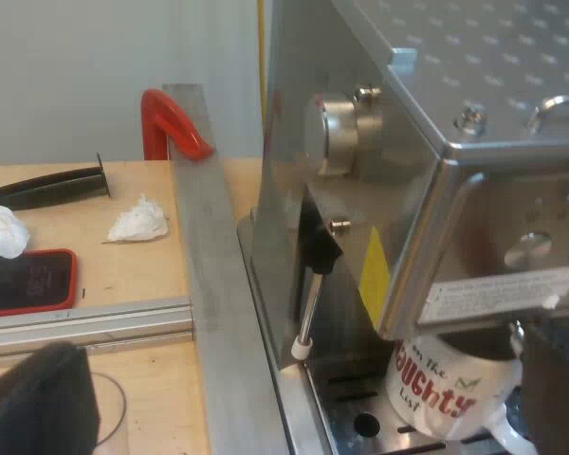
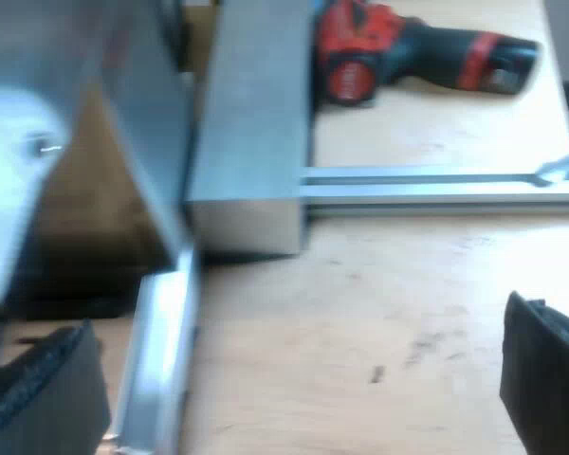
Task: Place mug into machine
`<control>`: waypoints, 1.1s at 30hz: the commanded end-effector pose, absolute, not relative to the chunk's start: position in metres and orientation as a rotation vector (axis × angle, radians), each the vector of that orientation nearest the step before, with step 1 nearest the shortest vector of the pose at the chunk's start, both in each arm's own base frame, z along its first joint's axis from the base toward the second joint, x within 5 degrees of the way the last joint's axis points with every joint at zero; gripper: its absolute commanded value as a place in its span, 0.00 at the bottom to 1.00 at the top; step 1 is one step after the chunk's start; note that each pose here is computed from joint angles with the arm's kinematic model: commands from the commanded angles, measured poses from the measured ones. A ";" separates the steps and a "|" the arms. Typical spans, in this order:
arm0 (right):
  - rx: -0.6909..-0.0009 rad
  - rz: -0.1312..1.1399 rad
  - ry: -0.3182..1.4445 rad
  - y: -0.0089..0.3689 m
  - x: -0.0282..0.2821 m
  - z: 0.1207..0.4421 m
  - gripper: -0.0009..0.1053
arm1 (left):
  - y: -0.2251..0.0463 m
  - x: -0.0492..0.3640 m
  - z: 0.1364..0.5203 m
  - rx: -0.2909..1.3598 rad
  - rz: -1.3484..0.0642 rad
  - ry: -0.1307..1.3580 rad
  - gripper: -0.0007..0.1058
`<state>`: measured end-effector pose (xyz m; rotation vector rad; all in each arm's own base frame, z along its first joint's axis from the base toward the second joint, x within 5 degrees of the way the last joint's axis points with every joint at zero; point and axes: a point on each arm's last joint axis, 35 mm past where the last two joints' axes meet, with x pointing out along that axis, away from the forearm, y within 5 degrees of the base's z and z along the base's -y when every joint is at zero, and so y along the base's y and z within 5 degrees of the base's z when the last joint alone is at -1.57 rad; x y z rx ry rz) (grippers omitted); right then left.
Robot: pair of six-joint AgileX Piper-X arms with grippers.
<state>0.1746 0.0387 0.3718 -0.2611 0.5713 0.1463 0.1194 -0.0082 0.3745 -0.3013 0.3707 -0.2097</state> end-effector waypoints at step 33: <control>-0.302 0.062 0.359 -0.002 -0.007 0.335 0.81 | -0.008 -0.025 0.352 -0.207 -0.210 0.349 0.88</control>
